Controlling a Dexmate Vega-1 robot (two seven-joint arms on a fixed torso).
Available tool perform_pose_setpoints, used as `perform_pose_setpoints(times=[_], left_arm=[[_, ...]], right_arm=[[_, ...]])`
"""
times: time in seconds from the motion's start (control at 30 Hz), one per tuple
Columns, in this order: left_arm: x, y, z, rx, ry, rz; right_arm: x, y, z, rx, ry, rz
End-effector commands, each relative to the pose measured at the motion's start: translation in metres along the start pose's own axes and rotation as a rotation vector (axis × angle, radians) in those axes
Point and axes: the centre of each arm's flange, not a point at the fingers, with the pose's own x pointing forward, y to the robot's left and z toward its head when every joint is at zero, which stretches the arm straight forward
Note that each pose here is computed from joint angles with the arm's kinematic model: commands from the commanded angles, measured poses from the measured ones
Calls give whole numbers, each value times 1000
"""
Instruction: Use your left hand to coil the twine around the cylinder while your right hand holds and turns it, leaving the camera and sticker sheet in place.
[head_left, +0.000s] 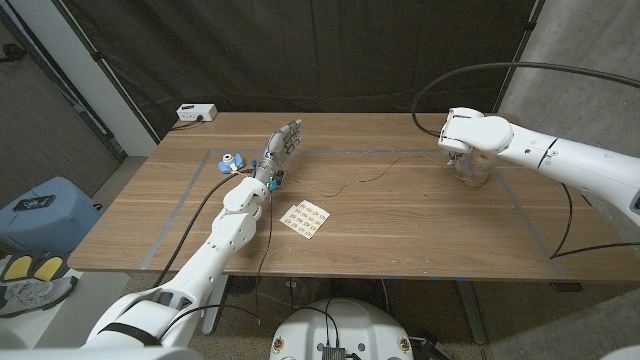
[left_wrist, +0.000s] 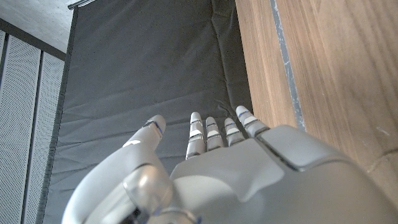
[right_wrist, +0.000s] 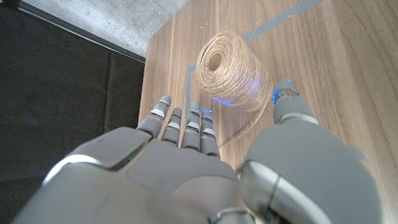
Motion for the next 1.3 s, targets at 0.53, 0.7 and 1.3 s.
perform_pose_setpoints(times=[0.53,0.7,1.3], left_arm=[[6,-2,5,14,1,-10],[6,-4,4,10,2,-11],[4,-5,3,9,1,-4]], right_arm=[[25,14,-6,-15,20,37],[28,19,-3,-13,14,47],[42,24,10,-36,2,58]])
